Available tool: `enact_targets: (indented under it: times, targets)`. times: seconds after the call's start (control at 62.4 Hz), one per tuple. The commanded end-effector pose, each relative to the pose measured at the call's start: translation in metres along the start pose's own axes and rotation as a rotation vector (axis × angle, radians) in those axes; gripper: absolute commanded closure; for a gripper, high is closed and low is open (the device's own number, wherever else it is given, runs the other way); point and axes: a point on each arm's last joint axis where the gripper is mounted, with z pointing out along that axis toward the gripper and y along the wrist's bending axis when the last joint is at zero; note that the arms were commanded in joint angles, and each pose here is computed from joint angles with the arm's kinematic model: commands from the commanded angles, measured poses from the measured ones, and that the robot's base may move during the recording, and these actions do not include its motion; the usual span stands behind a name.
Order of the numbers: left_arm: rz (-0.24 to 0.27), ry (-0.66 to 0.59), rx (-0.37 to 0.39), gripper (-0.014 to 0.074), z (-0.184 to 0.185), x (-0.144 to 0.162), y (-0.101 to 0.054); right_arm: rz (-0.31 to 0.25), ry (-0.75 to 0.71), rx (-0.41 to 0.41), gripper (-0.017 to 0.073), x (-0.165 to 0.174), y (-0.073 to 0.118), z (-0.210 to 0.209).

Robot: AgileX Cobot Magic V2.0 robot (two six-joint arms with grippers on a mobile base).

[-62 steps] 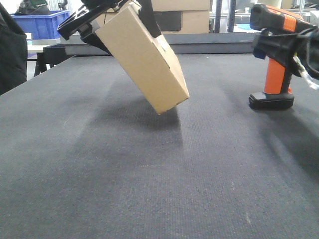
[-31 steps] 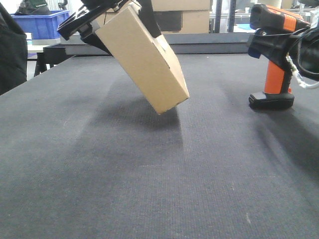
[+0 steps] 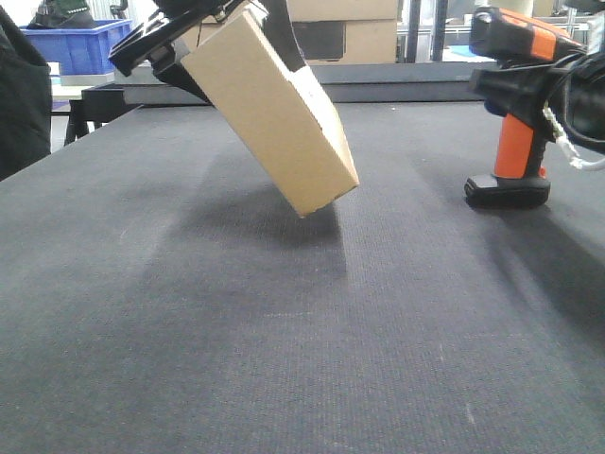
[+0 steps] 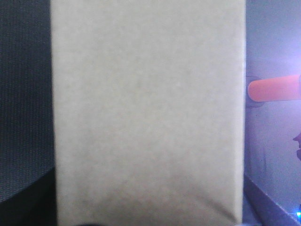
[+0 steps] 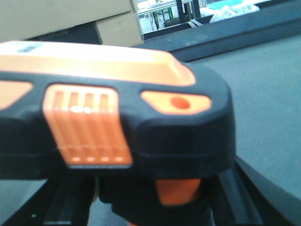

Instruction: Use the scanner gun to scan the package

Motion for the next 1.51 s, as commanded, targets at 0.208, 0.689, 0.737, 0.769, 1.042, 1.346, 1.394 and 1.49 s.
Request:
enact_targets:
  times: [0.208,0.689,0.737,0.769,1.042,1.346,1.394,1.49]
  targets:
    - [-0.002,-0.012,0.014,0.0705,-0.002,0.000,-0.003,-0.406,-0.126,0.017,0.0727,-0.027,0.003,-0.004]
    - [-0.002,-0.010,0.013,0.0705,-0.002,0.000,-0.003,-0.164,-0.159,0.000,0.0727,-0.036,0.004,-0.006]
    - [-0.002,-0.010,0.013,0.0705,-0.002,0.000,-0.003,-0.070,-0.159,-0.007,0.0727,-0.036,0.004,-0.006]
    - [-0.002,-0.010,0.013,0.0705,-0.002,0.000,-0.003,-0.023,-0.159,-0.011,0.0727,-0.036,0.004,-0.006]
    - [-0.002,-0.010,0.013,0.0705,-0.002,0.000,-0.003,0.005,-0.155,-0.005,0.0727,-0.024,0.002,-0.002]
    - [-0.003,-0.010,0.014,0.0705,-0.002,0.000,-0.003,-0.004,-0.145,-0.001,0.0727,-0.017,0.000,0.000]
    - [-0.003,-0.010,0.014,0.0705,-0.002,0.000,-0.003,-0.004,-0.136,-0.001,0.0727,-0.016,0.000,0.000]
    - [-0.003,-0.010,0.014,0.0705,-0.002,0.000,-0.003,-0.004,-0.101,0.000,0.0727,-0.013,0.000,0.000]
